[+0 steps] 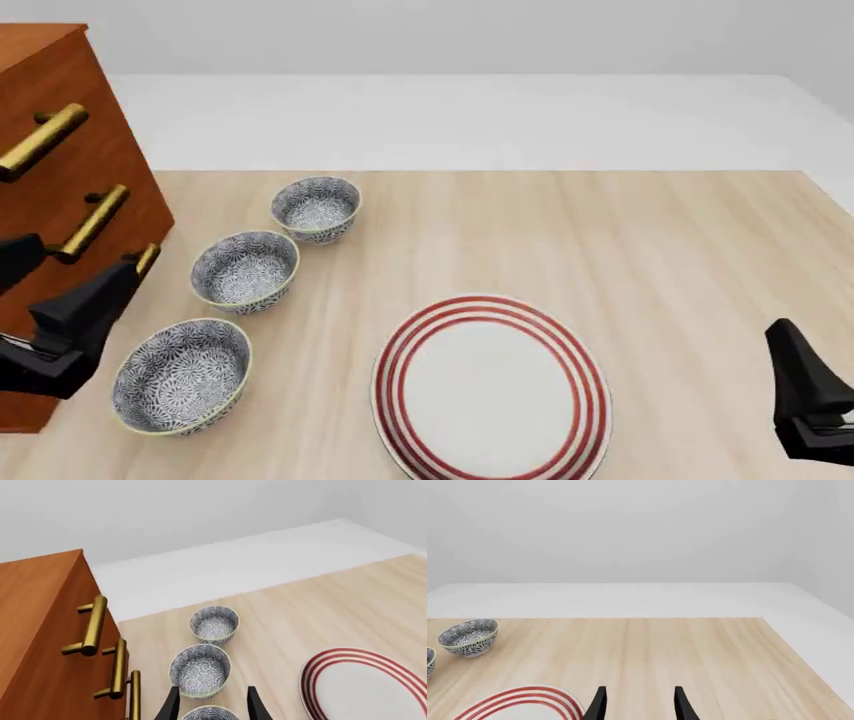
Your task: Pick up the bowl and put it in the middle on the plate.
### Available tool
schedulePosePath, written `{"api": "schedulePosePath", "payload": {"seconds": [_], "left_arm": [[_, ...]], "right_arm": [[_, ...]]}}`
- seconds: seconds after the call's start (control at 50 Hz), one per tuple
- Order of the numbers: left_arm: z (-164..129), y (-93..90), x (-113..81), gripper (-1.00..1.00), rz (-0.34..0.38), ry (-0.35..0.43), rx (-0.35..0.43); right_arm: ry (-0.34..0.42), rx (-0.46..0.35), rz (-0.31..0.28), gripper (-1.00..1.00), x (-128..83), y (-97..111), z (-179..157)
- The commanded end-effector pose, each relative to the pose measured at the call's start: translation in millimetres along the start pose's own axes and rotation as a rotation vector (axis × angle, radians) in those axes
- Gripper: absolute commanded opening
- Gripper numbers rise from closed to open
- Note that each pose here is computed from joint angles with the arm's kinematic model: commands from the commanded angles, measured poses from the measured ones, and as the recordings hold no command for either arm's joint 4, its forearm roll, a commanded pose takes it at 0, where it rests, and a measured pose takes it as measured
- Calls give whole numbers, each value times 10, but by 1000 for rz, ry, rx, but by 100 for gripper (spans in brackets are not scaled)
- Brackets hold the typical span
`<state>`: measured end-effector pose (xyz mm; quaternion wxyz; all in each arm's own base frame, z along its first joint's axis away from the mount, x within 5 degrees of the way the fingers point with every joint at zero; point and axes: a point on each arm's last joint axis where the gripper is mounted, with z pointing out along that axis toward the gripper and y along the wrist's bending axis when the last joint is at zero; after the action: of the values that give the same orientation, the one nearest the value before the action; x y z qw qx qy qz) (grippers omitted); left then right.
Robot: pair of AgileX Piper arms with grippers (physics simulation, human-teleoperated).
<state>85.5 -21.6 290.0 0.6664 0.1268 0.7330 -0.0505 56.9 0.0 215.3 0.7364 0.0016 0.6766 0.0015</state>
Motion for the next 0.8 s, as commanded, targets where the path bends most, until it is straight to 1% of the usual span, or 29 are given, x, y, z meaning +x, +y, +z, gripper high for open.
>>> {"api": "schedulePosePath", "payload": {"seconds": [0.02,0.08,0.1,0.16,0.2,0.22,0.26,0.3,0.32,0.4,0.44,0.46,0.48,0.52,0.6,0.64,0.68,0.72,0.8], "left_arm": [[325,-11,-185,100,61,86,34],[405,-44,-201,100,71,114,63],[446,-50,-181,100,100,133,68],[576,-47,-97,100,94,202,66],[606,-79,-80,100,140,207,91],[630,-75,-83,100,131,212,87],[656,-89,-97,100,152,218,99],[668,-83,-134,100,157,214,97],[692,-81,-156,100,160,216,97],[789,-109,-223,100,182,234,119],[850,-110,-247,100,185,246,120],[868,-104,-245,100,192,254,118],[910,-107,-257,100,184,265,120],[955,-117,-251,100,193,278,126],[1053,-126,-245,100,215,304,135],[1093,-127,-260,100,212,311,136],[1145,-146,-309,100,172,314,138],[1169,-139,-337,100,184,313,137],[1272,-201,-272,100,225,364,173]], "right_arm": [[-3,-1,-7,100,-1,0,-6],[3,1,8,100,10,0,4],[1,0,2,100,9,0,0],[-3,0,-6,100,4,0,-4],[3,1,8,100,8,-1,2],[2,1,4,100,6,0,-2],[-4,-1,-8,100,1,0,-7],[-3,0,-6,100,7,0,-4],[2,1,6,100,8,0,-1],[-3,-1,-7,100,5,0,-6],[1,0,2,100,6,0,-5],[2,1,6,100,11,0,-1],[2,1,4,100,11,0,-2],[-3,-1,-7,100,5,0,-6],[2,1,6,100,6,0,-3],[-1,0,-3,100,-1,0,-7],[-3,0,-5,100,1,0,-7],[2,1,6,100,7,0,-3],[-2,0,-5,100,7,0,-1]]}}
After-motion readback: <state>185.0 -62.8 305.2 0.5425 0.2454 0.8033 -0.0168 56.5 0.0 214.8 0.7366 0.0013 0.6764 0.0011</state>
